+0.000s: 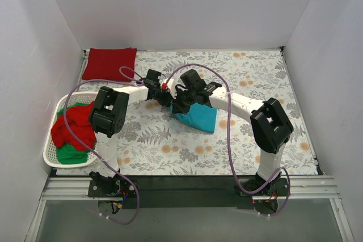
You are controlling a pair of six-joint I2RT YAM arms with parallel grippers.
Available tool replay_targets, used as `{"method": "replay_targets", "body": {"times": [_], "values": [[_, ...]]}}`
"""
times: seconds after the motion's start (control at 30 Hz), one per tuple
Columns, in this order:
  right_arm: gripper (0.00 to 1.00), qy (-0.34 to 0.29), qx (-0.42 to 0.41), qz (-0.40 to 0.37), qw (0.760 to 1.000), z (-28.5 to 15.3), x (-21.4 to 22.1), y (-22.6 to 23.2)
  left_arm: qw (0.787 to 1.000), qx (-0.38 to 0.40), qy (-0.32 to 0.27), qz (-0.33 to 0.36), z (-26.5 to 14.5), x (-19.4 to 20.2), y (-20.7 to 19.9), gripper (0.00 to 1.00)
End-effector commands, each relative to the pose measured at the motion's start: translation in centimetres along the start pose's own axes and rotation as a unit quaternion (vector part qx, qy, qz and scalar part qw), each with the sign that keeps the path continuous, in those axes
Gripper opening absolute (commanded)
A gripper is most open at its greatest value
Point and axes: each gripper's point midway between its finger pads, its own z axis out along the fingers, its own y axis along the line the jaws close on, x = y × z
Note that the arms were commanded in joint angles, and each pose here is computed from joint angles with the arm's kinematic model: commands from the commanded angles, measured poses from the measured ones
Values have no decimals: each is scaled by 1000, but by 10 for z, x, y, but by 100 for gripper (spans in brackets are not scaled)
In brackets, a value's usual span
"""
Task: Fold and stack the t-shirts
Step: Neatly place the folded tshirt to the corner
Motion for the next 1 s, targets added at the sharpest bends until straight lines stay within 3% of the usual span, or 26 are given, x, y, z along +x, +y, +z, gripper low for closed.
{"method": "replay_targets", "body": {"times": [0.0, 0.03, 0.07, 0.13, 0.17, 0.2, 0.33, 0.37, 0.4, 0.6, 0.73, 0.97], "values": [[1, -47, 1, -7, 999, -7, -35, -3, 1000, -2, -12, 16, 2, -7, -3, 13], [1, -50, -2, -5, 999, -7, -37, -3, 1000, 0, -13, 22, -1, -8, -5, 8], [10, -53, -2, -3, 999, -8, -40, -4, 999, 3, -17, 44, -3, -10, -9, 0], [23, -60, 1, 12, 998, -15, -42, -11, 998, -2, -23, 65, -8, -16, -12, 0], [31, -63, 4, 17, 998, -20, -42, -15, 996, 0, -27, 82, -12, -20, -14, 0], [48, -68, 14, 27, 997, -31, -39, -25, 993, 11, -32, 117, -17, -29, -23, 0], [74, -82, 24, 50, 995, -60, -36, -48, 980, -20, -30, 197, -28, -46, -23, 0], [90, -82, 26, 50, 995, -66, -34, -52, 977, -28, -35, 208, -30, -53, -22, 0], [98, -91, 36, 53, 994, -79, -38, -62, 969, -27, -45, 241, -33, -64, -30, 0], [98, -89, 92, 49, 991, -125, -28, -91, 937, -56, -108, 328, -58, -130, -43, 0], [98, -65, 113, 63, 989, -140, -4, -98, 908, -77, -152, 382, -88, -188, -49, 0], [98, -42, 127, 67, 989, -146, 16, -96, 867, -113, -194, 444, -108, -244, -40, 0]]}}
